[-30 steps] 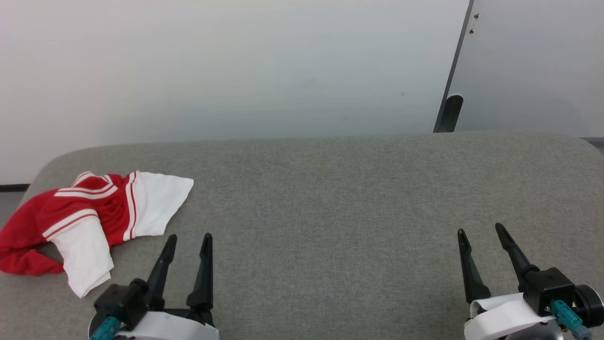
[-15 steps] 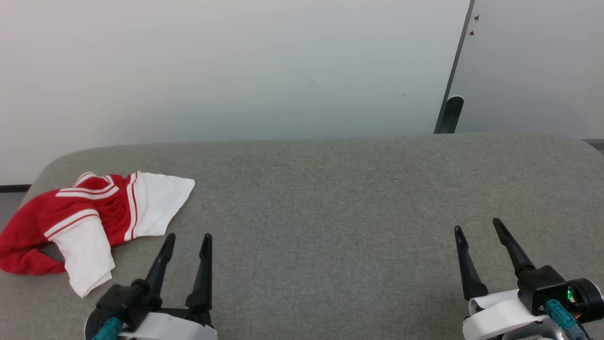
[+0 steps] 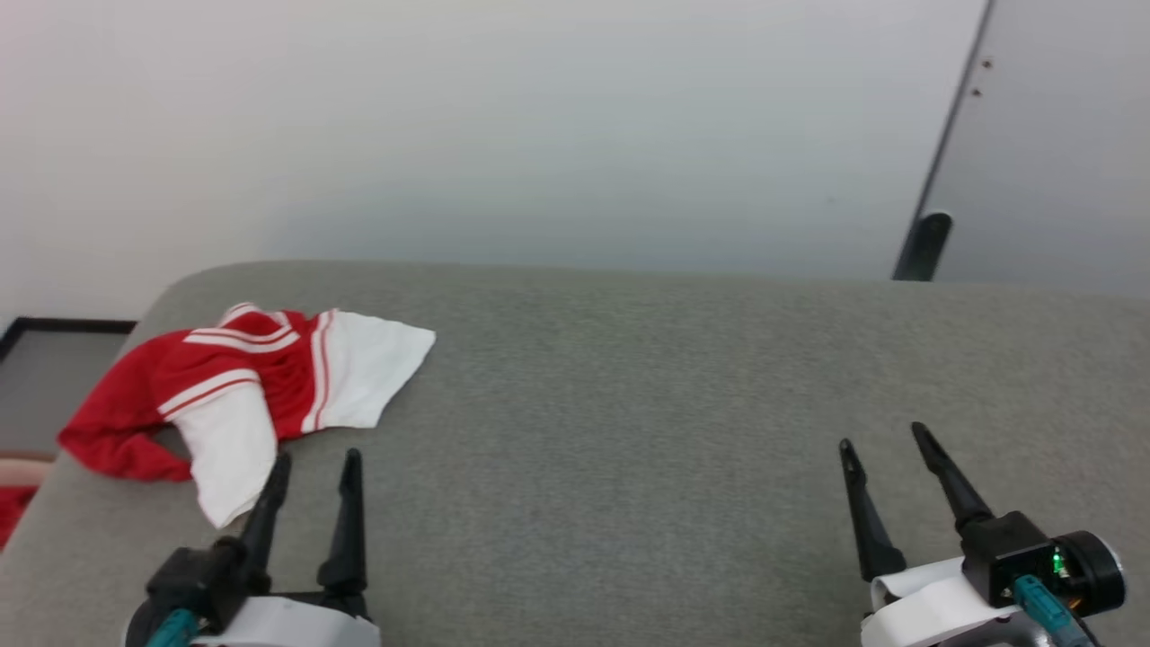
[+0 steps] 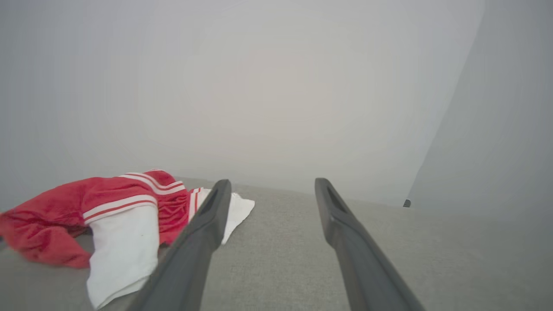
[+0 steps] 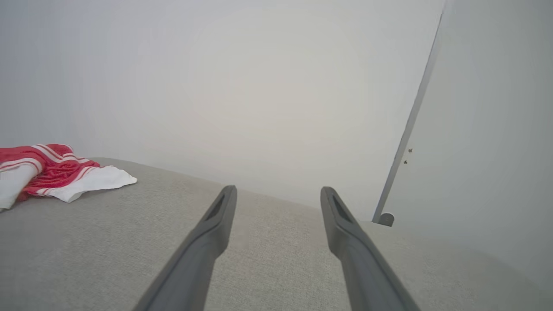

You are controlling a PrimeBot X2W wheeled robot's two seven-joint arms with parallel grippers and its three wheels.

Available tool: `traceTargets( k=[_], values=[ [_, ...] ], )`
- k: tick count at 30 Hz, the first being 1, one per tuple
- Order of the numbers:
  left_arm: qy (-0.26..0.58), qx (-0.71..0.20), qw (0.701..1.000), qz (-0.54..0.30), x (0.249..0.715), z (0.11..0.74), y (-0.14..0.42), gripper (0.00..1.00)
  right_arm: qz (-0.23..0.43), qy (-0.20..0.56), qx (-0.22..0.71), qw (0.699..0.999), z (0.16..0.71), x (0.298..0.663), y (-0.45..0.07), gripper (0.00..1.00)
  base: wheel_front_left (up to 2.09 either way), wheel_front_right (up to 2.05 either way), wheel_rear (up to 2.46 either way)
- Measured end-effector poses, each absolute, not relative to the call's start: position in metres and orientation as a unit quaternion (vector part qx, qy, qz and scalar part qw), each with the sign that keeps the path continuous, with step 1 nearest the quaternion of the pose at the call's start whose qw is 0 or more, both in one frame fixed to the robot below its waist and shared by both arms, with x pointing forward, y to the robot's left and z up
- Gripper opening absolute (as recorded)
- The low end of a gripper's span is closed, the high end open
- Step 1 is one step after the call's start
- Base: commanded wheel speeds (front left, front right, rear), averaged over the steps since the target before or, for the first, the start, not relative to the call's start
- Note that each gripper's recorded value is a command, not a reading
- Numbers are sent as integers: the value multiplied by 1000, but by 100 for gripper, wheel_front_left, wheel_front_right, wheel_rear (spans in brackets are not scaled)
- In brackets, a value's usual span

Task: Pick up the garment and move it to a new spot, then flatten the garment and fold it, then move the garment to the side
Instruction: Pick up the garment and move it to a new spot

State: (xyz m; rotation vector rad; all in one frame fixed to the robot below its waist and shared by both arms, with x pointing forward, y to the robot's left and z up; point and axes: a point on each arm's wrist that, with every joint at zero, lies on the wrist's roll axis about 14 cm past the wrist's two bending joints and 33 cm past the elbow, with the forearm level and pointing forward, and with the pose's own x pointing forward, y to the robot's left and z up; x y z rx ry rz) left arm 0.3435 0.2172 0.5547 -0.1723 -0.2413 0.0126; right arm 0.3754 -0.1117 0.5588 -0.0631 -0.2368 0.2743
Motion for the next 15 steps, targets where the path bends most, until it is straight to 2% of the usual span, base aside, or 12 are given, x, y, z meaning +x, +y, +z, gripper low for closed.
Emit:
traceTargets(
  k=[15],
  values=[
    [-132, -60, 975, 166, 262, 548, 316, 100, 277, -120, -18, 953, 562, 370, -14, 100, 0, 0, 0]
  ],
)
